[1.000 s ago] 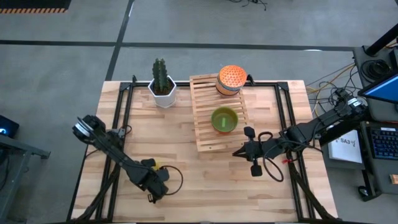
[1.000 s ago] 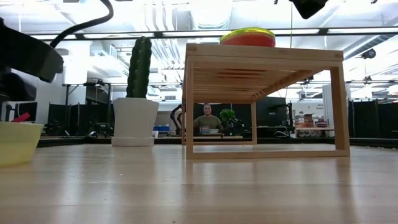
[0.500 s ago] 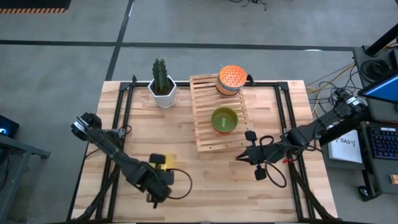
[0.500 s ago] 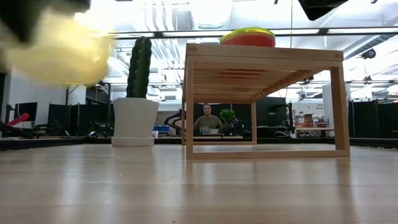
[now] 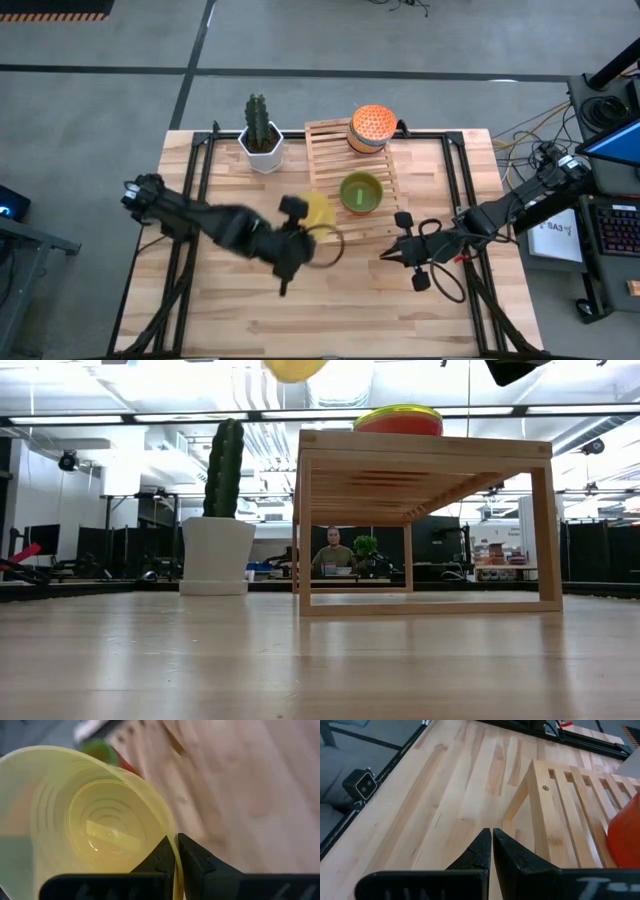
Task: Place and stack bowls onto a shelf
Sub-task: Stack the yellow bowl on top of the green bowl on the shelf
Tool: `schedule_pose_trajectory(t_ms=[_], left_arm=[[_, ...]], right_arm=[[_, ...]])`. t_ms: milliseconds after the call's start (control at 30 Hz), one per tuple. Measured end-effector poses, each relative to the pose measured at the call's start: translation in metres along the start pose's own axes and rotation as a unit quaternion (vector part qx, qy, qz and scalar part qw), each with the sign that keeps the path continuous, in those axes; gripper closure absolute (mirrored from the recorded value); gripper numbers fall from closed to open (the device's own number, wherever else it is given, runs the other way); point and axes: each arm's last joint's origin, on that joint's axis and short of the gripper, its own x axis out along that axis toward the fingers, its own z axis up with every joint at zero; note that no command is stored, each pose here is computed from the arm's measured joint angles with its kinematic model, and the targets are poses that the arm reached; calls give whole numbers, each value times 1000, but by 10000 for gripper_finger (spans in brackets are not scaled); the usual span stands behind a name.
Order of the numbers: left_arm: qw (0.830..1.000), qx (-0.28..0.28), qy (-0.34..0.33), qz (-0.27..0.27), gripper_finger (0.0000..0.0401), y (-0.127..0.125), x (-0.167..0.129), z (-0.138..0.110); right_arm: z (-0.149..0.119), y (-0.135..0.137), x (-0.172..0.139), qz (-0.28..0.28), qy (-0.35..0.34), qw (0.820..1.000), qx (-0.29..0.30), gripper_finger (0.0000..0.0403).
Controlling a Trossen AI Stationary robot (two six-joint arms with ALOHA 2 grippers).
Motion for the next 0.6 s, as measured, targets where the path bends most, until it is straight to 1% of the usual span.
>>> schedule_pose_trajectory(t_ms=[67, 133, 233, 300, 433, 600], left_arm=[[1000, 16, -19, 16, 401, 14, 8, 4], [999, 38, -23, 31, 401, 27, 14, 5], [996, 51, -42, 53, 401, 45, 24, 8], [996, 54, -61, 41, 401, 55, 29, 9], [993, 42, -114, 7, 401, 70, 34, 13], [988, 31, -150, 8, 401, 85, 39, 15]], right_arm=[[1, 0, -1, 0, -3, 1000, 0, 394], [2, -1, -2, 0, -8, 1000, 1, 394], [2, -1, -3, 0, -10, 1000, 2, 394], [2, -1, -4, 0, -12, 1000, 1, 394], [2, -1, -4, 0, -12, 1000, 1, 394], [3, -1, -4, 0, -14, 1000, 2, 394]])
